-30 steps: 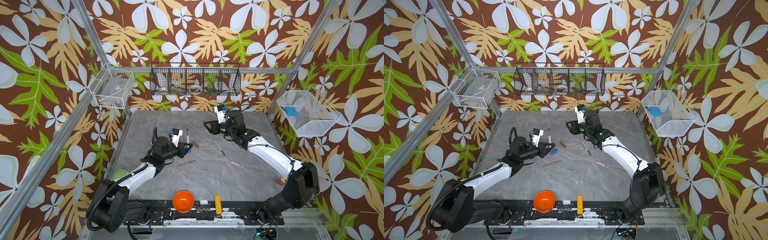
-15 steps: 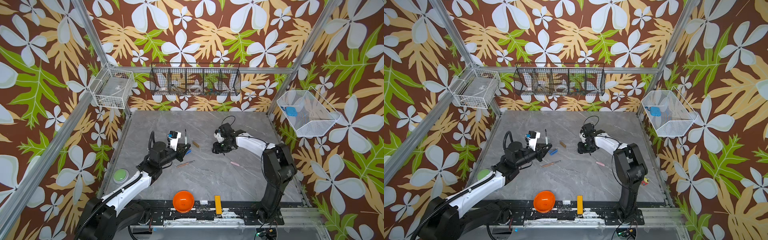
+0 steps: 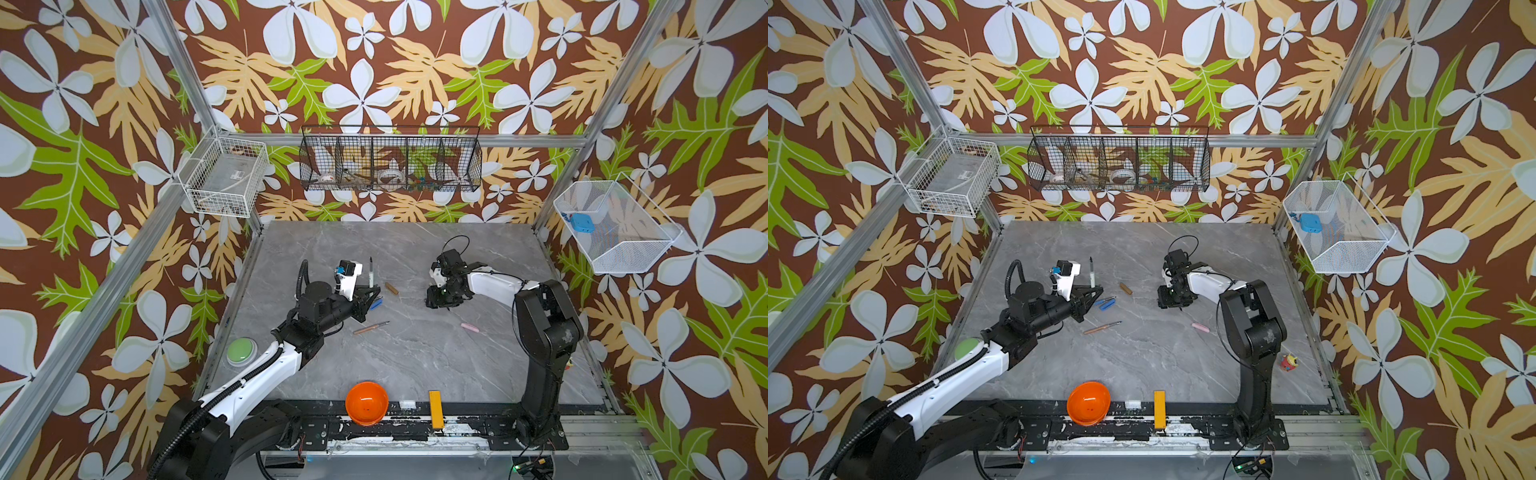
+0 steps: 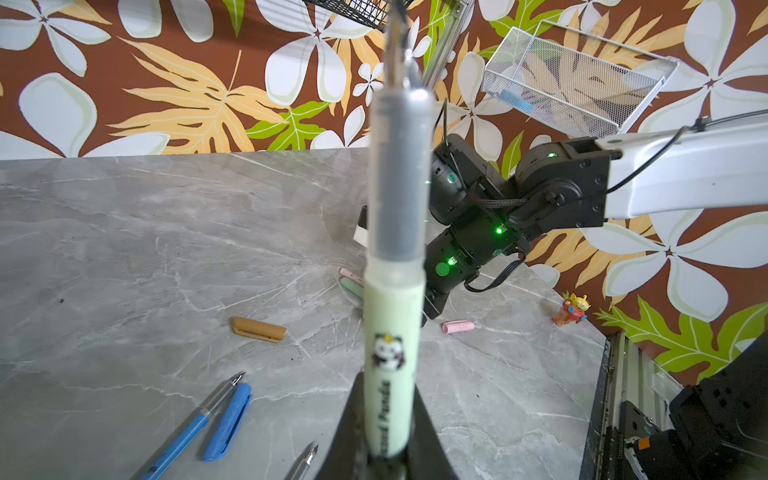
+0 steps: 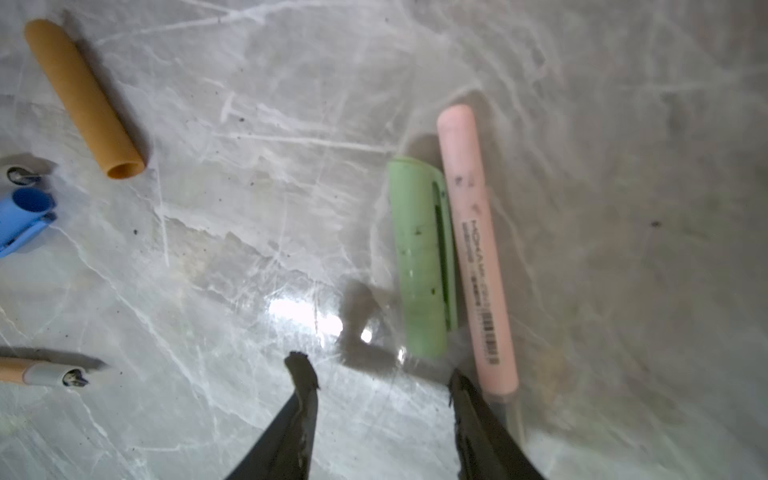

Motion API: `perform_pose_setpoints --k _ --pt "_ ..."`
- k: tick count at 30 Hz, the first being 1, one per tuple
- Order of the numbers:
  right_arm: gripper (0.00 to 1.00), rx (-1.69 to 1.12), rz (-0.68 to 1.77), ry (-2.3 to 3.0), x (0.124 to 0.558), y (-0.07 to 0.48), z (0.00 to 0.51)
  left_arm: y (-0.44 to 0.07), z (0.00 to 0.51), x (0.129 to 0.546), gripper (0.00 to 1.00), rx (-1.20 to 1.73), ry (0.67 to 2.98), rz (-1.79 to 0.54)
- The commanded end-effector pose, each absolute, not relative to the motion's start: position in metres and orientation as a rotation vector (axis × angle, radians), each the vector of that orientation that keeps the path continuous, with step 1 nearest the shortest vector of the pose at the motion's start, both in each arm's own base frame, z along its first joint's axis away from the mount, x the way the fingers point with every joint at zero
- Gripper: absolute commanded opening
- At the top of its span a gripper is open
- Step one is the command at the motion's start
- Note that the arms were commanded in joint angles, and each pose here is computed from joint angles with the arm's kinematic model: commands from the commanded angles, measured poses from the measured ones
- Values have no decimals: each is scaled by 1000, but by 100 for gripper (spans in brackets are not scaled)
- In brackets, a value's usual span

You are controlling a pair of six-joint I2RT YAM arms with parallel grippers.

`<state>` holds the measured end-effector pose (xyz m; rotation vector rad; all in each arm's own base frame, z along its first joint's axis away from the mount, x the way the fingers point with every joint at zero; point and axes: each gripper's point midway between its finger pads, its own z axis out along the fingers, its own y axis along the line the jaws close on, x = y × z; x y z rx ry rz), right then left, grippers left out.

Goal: Insert the pens into the pen caps
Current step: 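Hold the pen with the left gripper while the right gripper reaches the green cap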

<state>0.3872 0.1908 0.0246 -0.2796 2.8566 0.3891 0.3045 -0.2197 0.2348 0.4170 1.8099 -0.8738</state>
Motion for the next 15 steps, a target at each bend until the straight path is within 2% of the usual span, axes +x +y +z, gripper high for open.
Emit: perform_pose_setpoints --k 1,15 --pt "53 -286 342 2838 397 187 22 -221 240 306 0 418 1803 -870" --pt "53 -411 145 2845 422 176 13 -220 239 309 0 409 1818 -861"
